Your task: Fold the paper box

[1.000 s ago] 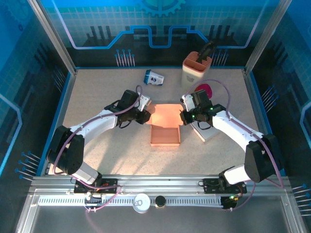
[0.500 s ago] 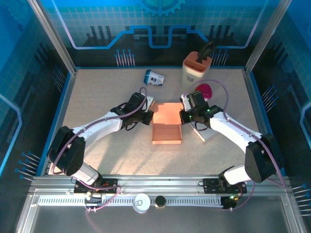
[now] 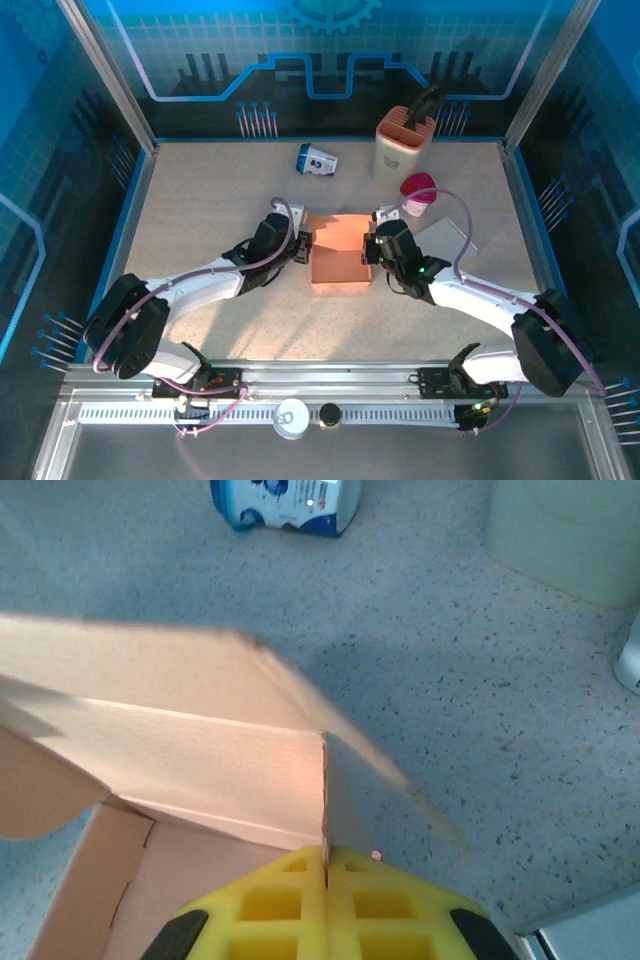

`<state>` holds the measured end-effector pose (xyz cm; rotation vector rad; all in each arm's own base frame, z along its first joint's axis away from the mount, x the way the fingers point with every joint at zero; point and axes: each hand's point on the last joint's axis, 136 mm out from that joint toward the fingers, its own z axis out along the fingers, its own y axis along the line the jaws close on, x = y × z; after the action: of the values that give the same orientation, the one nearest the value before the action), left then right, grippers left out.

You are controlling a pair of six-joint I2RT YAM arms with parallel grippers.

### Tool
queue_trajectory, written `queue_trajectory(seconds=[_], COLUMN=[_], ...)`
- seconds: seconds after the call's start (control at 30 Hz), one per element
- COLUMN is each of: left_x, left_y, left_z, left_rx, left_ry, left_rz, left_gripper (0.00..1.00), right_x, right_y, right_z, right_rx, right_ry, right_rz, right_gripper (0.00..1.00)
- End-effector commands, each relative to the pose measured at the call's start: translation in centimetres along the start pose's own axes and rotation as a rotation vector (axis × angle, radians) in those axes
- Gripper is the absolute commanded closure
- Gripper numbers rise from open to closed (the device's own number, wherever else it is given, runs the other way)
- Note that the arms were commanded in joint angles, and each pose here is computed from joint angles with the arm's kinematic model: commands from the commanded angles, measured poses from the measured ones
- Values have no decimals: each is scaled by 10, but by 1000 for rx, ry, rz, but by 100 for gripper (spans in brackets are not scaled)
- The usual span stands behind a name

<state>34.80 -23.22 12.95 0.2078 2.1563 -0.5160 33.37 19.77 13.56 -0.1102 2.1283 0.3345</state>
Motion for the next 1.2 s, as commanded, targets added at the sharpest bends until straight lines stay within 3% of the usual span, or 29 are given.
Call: queue_trajectory(seconds=[0.0, 0.17, 0.47, 0.73, 1.03, 1.17], left_x=[-23, -11, 17, 39, 52, 53], left_y=[-31, -34, -32, -36, -34, -35], left_z=[-3, -5, -1, 0, 2, -1], left_rx=[144, 198, 165, 111, 46, -2], left_ry=[-162, -232, -271, -264, -284, -291], left_rz=[16, 16, 26, 53, 60, 96], left_gripper=[100, 99, 97, 97, 98, 99], right_x=[-32, -21, 1, 17, 29, 29], right_y=[28, 26, 23, 8, 5, 7], right_z=[-5, -10, -11, -16, -17, -24], right_rx=[-106, -124, -151, -50, -34, -42], right_ry=[-200, -280, -324, -217, -145, -93], right_rz=[55, 49, 22, 41, 50, 66], right_gripper=[100, 100, 100, 100, 100, 89])
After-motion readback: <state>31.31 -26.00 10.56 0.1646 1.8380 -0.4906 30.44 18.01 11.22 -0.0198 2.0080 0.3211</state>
